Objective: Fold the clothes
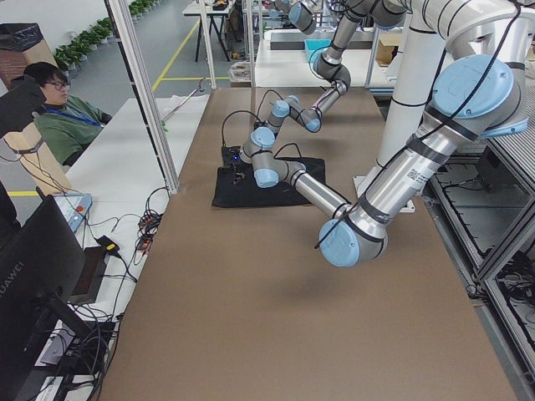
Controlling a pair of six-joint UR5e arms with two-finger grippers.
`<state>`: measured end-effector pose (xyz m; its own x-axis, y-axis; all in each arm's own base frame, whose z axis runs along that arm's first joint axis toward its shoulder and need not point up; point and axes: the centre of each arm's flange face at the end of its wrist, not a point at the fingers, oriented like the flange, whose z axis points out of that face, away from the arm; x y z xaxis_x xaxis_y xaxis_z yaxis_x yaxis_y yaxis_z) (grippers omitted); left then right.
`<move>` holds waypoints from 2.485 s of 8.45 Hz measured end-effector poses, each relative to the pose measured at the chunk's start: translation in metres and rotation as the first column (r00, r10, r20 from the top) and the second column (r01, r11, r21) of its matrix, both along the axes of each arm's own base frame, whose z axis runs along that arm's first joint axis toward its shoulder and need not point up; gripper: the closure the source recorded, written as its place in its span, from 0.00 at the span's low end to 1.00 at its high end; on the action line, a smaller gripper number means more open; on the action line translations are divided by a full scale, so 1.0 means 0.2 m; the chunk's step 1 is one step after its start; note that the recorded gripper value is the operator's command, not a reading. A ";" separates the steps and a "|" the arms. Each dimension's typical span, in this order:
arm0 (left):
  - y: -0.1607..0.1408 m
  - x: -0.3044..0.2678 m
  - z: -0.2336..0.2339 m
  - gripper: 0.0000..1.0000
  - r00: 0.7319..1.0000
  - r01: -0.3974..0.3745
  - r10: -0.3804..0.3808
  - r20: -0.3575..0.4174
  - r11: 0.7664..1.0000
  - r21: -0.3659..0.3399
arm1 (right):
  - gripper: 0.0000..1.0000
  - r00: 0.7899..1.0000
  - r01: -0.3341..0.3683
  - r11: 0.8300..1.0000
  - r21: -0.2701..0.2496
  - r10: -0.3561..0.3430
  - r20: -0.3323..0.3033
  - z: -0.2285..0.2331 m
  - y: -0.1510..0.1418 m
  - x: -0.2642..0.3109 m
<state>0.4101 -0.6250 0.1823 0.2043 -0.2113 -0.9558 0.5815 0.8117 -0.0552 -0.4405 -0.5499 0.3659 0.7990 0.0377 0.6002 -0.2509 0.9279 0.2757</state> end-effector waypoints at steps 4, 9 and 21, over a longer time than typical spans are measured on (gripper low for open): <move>0.00 0.00 -0.01 0.00 1.000 0.001 -0.001 -0.002 1.000 0.003 | 0.06 0.999 -0.003 1.000 0.020 0.002 0.032 -0.09 -0.01 0.03; 0.00 -0.01 0.00 0.00 1.000 -0.001 0.001 0.001 1.000 0.001 | 0.06 0.999 -0.013 0.998 0.064 0.010 0.051 -0.26 -0.17 -0.18; -0.01 0.00 0.00 0.00 1.000 0.002 -0.002 0.002 1.000 -0.006 | 0.06 0.996 -0.046 0.989 0.143 0.055 -0.064 0.08 -0.50 0.00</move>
<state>0.4111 -0.6269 0.1830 0.2054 -0.2173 -0.9542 0.5829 0.8104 -0.0591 -0.4400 -0.6492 0.3816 0.8370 -0.0023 0.5471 -0.2729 0.8649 0.4213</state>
